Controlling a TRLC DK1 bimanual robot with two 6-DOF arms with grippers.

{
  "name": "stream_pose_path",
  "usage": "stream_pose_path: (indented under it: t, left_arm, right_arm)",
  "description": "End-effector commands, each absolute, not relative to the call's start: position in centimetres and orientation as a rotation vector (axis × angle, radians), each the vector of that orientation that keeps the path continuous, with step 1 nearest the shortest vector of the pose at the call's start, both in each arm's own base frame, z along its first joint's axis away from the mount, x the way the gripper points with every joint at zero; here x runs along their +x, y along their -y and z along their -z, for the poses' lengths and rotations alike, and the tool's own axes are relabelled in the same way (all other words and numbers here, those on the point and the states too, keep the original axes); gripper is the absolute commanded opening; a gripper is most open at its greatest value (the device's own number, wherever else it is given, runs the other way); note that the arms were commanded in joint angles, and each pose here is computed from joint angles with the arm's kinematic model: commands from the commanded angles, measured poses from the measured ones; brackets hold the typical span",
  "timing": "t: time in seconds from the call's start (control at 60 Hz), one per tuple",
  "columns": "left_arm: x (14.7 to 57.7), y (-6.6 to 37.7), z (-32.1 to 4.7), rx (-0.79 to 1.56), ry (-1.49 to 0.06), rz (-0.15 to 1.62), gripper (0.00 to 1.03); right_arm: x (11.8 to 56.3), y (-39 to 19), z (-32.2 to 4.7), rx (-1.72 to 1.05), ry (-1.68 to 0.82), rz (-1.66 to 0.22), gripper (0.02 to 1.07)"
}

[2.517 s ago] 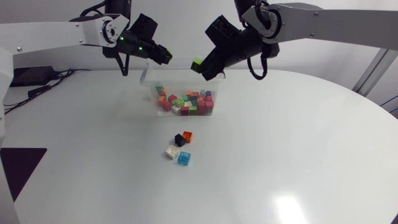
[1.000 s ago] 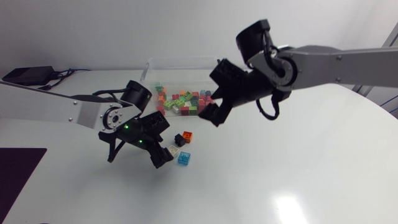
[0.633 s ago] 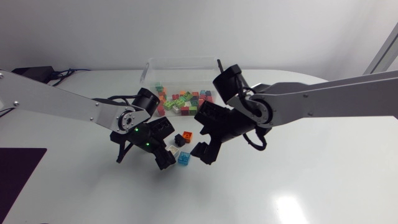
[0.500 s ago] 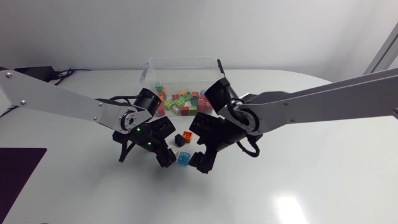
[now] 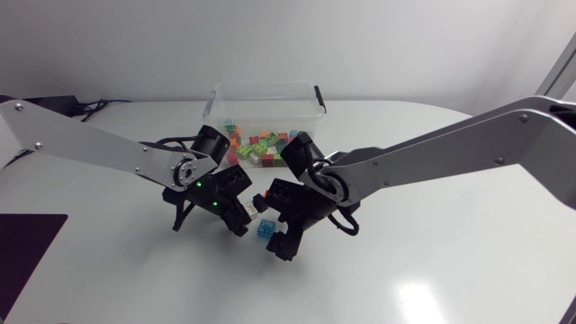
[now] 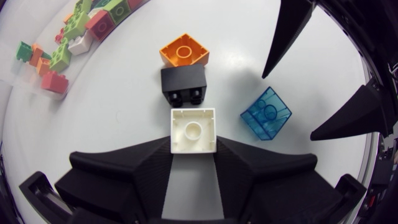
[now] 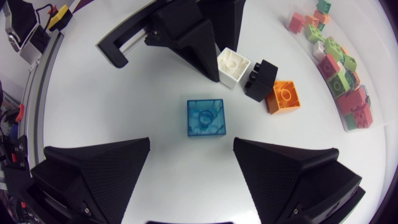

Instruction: Place the duplo bricks in the container

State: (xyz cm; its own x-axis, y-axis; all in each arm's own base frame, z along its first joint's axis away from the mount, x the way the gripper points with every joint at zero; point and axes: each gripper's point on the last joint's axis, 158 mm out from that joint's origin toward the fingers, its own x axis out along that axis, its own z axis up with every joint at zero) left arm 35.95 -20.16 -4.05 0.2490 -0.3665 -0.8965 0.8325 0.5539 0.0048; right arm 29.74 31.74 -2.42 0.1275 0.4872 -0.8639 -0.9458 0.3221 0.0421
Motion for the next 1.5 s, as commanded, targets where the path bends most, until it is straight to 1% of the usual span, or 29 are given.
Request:
stream_pose_path:
  t: [0.0,0.067,0.117,0.15,0.183,0.2,0.3,0.333,0.383,0.517,0.533,0.567,0.667,0.8,0.883,1.083,1.283,1.4,1.483]
  left_arm:
    - [35.3,19.0,4.3,0.572,-1.034,0.870,0.34]
    - [35.1,18.9,4.2,0.576,-1.034,0.873,0.34]
    - [34.9,18.8,4.1,0.577,-1.032,0.873,0.34]
    - [34.9,18.8,3.9,0.578,-1.028,0.874,0.34]
    - [34.9,18.8,3.6,0.580,-1.023,0.874,0.34]
    - [34.9,18.8,3.4,0.579,-1.019,0.872,0.34]
    - [35.8,18.3,0.8,0.570,-0.974,0.846,0.34]
    - [36.3,18.0,-0.5,0.566,-0.952,0.832,0.34]
    - [36.8,17.7,-2.4,0.562,-0.922,0.817,0.34]
    - [38.5,17.2,-7.1,0.554,-0.847,0.794,0.34]
    - [38.6,17.2,-7.2,0.552,-0.846,0.794,0.34]
    - [39.3,17.2,-8.8,0.546,-0.820,0.785,0.34]
    - [40.3,17.3,-10.5,0.542,-0.788,0.777,0.34]
    - [42.4,17.6,-12.8,0.525,-0.731,0.761,0.34]
    - [43.7,17.6,-13.7,0.511,-0.714,0.748,0.34]
    - [47.6,18.0,-16.5,0.451,-0.646,0.712,0.34]
    - [51.5,18.5,-17.5,0.412,-0.597,0.679,0.34]
    - [53.8,18.9,-18.5,0.386,-0.567,0.660,0.34]
    - [55.3,19.0,-18.6,0.363,-0.559,0.649,0.35]
  right_arm:
    - [30.7,-33.0,2.7,-0.618,-0.910,-1.142,0.96]
    - [31.2,-33.4,2.9,-0.619,-0.908,-1.143,0.94]
    - [31.3,-33.8,3.2,-0.622,-0.909,-1.150,0.89]
    - [31.3,-34.1,3.5,-0.626,-0.912,-1.155,0.83]
    - [31.3,-34.2,3.7,-0.631,-0.916,-1.157,0.77]
    - [31.2,-34.3,3.9,-0.637,-0.919,-1.160,0.71]
    - [30.8,-34.4,4.6,-0.651,-0.934,-1.170,0.46]
    - [30.6,-34.5,4.7,-0.658,-0.936,-1.176,0.37]
    - [30.5,-34.4,4.6,-0.662,-0.941,-1.177,0.25]
    - [31.0,-34.0,3.2,-0.663,-0.926,-1.160,0.25]
    - [31.2,-34.0,2.6,-0.660,-0.917,-1.156,0.25]
    - [31.4,-33.9,1.8,-0.655,-0.904,-1.150,0.25]
    - [32.7,-33.3,-0.7,-0.634,-0.862,-1.123,0.25]
    - [35.2,-32.2,-5.1,-0.600,-0.790,-1.073,0.25]
    - [36.8,-31.6,-7.8,-0.579,-0.745,-1.039,0.25]
    - [40.7,-30.6,-12.6,-0.514,-0.659,-0.968,0.25]
    - [45.1,-30.2,-16.9,-0.430,-0.571,-0.904,0.25]
    - [47.7,-30.0,-18.9,-0.387,-0.530,-0.869,0.25]
    - [49.5,-30.0,-19.7,-0.358,-0.509,-0.846,0.25]
